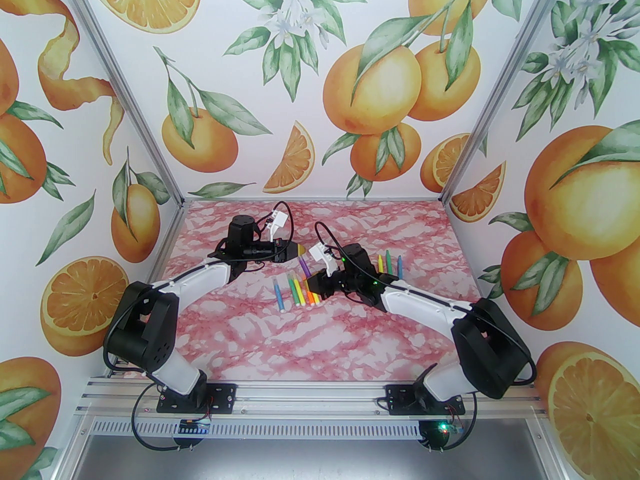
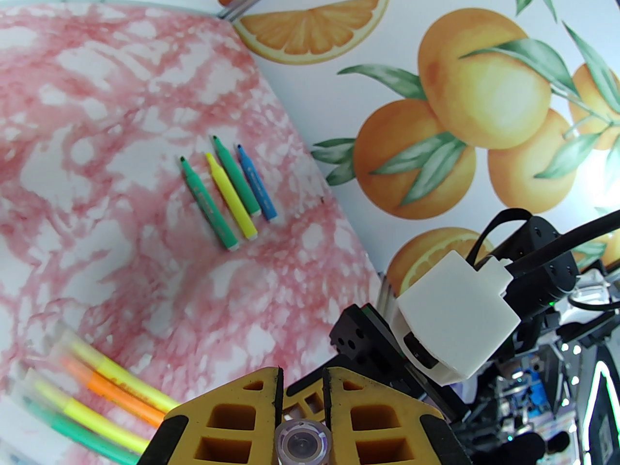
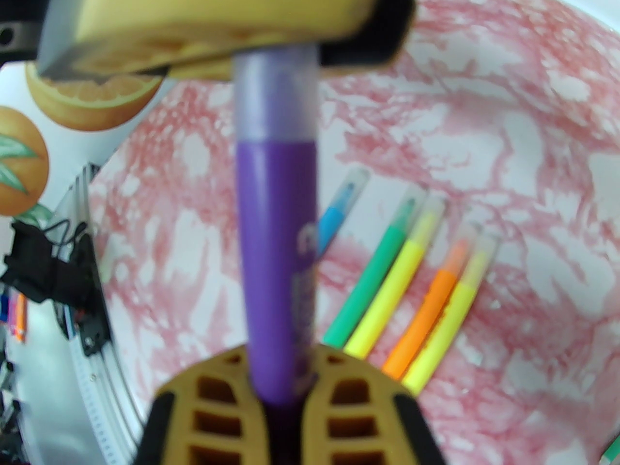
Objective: Open the pen caps
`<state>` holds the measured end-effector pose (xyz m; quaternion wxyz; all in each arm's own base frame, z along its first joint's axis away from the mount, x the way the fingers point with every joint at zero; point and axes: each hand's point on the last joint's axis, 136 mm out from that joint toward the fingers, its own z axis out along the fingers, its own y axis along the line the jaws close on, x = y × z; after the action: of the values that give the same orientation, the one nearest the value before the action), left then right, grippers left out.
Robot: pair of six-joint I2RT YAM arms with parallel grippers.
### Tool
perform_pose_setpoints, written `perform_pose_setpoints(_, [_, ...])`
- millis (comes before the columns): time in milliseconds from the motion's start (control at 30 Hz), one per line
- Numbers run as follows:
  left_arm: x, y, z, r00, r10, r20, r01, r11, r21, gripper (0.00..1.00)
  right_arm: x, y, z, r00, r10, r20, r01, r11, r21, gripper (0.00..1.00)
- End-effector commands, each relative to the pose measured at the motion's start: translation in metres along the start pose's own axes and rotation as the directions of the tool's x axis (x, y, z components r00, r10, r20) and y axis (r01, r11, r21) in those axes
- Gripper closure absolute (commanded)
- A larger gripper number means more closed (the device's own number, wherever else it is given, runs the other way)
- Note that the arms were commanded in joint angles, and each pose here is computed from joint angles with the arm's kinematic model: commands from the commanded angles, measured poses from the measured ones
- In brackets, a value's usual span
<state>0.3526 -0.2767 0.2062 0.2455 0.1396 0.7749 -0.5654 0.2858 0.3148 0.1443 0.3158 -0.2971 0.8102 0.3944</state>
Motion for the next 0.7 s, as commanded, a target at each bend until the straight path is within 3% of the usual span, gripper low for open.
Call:
perform_pose_setpoints(0, [-0.036, 0.020, -0.018, 0.989, -0.009, 0.147, 0.019, 0.998, -0.067, 1.00, 0.004, 0.002, 0.000, 1.000, -0.023, -0.012, 0.022, 1.000, -0.018, 1.00])
perform_pose_setpoints(333, [-0.047, 0.040, -0.045, 0.968, -0.052, 0.247, 0.082, 0.990, -0.113, 1.00, 0.025, -0.001, -0.001, 0.998, -0.023, -0.058, 0.022, 1.000, -0.016, 1.00])
perform_pose_setpoints(667, [-0.051, 0.039, -0.057, 0.965, -0.019, 0.262, 0.063, 0.985, -0.161, 1.00, 0.037, -0.002, -0.001, 0.997, -0.011, -0.075, 0.010, 1.000, -0.017, 1.00])
